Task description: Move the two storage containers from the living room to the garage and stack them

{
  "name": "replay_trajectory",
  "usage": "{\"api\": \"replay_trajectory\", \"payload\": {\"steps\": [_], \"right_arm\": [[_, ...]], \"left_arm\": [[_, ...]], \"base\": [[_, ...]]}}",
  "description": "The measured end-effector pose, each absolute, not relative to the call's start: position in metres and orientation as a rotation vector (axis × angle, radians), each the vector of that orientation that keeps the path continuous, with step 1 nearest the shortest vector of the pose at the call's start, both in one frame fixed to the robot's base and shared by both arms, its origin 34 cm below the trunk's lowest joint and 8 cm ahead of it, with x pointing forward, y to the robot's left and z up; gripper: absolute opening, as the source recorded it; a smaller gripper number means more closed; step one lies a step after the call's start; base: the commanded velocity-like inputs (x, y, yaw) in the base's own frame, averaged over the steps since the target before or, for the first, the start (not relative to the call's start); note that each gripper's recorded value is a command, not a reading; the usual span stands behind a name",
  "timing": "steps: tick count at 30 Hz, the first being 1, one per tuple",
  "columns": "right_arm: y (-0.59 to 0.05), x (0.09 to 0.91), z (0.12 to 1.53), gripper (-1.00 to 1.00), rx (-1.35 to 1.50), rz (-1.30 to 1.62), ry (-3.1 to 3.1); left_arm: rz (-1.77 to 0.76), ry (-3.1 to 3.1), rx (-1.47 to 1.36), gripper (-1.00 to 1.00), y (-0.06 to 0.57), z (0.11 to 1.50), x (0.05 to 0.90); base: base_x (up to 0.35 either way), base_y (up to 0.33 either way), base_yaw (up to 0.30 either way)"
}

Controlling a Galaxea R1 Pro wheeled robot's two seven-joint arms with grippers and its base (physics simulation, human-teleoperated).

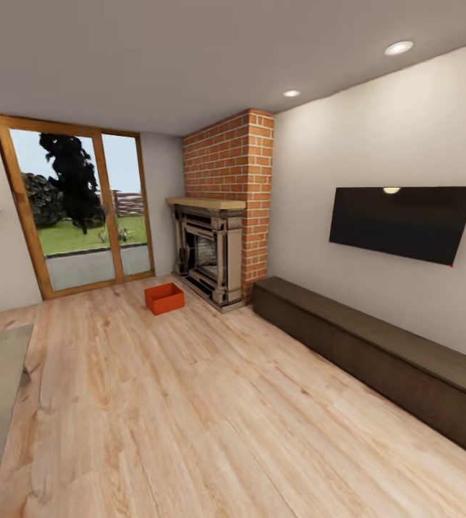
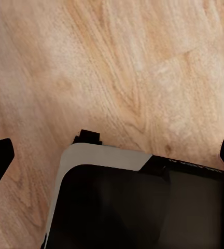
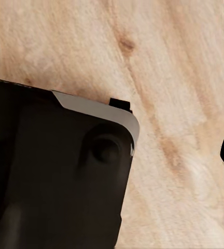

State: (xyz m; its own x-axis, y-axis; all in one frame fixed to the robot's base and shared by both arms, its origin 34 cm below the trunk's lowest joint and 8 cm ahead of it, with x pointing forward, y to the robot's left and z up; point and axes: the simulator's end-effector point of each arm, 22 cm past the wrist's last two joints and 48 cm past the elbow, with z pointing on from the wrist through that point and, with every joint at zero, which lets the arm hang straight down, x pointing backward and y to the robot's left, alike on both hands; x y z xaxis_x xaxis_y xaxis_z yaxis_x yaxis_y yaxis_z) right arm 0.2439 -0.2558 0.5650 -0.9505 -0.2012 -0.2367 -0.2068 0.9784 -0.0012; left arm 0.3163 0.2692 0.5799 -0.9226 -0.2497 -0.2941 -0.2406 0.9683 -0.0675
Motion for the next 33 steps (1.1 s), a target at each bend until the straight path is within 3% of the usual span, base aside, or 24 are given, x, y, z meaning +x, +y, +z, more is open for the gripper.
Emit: {"api": "replay_trajectory", "payload": {"steps": [24, 33], "right_arm": [[-0.2581, 0.2441, 0.5651, 1.00, -0.312, 0.030, 2.887], [-0.2600, 0.2436, 0.5650, 1.00, -0.310, 0.027, 2.888]], "left_arm": [[-0.043, 2.812, -0.359, 1.00, 0.2694, 0.5799, 0.3163], [-0.043, 2.813, -0.359, 1.00, 0.2693, 0.5799, 0.3163]], "base": [[0.302, -0.158, 0.269], [0.304, -0.148, 0.054]]}}
